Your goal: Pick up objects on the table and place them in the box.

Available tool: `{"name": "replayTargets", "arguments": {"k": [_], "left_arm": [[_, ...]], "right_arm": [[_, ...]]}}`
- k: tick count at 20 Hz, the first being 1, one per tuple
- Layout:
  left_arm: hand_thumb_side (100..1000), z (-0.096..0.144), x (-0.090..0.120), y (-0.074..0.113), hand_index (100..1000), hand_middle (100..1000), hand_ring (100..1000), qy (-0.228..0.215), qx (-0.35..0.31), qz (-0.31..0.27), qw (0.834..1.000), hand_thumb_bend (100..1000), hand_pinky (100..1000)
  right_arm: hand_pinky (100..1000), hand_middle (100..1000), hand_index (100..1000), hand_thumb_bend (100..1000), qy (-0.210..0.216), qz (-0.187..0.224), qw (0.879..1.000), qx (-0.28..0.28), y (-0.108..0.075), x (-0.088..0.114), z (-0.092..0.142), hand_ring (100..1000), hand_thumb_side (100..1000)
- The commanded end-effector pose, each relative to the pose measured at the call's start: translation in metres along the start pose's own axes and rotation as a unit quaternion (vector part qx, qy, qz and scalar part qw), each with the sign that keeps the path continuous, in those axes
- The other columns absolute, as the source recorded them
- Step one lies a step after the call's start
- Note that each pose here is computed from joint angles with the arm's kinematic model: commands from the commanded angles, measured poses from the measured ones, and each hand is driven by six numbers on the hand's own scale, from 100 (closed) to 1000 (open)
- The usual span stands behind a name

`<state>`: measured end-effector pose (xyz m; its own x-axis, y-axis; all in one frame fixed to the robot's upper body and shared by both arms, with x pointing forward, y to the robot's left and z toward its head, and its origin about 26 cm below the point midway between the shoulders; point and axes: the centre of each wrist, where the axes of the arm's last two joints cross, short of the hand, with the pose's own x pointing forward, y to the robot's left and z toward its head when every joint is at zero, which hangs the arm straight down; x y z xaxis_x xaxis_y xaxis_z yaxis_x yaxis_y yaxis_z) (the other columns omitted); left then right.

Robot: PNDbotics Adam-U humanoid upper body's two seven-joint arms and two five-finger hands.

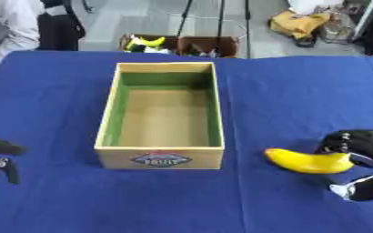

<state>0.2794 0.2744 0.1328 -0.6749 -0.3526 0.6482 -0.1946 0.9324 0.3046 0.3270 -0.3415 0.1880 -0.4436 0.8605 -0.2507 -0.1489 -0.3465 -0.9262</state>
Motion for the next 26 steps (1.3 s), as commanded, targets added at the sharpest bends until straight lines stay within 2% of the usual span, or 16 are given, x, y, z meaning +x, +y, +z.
{"name": "replayTargets", "arguments": {"k": [1,7,26], "left_arm": [[948,-0.0035,0.0055,0.0021,575,481,581,-0.014,-0.003,-0.002,1.000,100,247],[948,-0.0039,0.0057,0.0018,575,481,581,-0.015,-0.004,-0.001,1.000,100,247],[948,-0.0034,0.0056,0.0013,575,482,584,-0.014,-0.006,-0.002,1.000,100,246]], "right_arm": [[824,745,814,174,0.009,0.020,1.000,0.003,-0.0087,-0.0072,0.0044,886,535],[811,689,785,161,0.012,0.020,1.000,-0.005,-0.0081,-0.0075,0.0029,867,548],[796,609,720,107,0.014,0.022,0.999,-0.033,-0.0103,-0.0080,0.0034,840,569]]}}
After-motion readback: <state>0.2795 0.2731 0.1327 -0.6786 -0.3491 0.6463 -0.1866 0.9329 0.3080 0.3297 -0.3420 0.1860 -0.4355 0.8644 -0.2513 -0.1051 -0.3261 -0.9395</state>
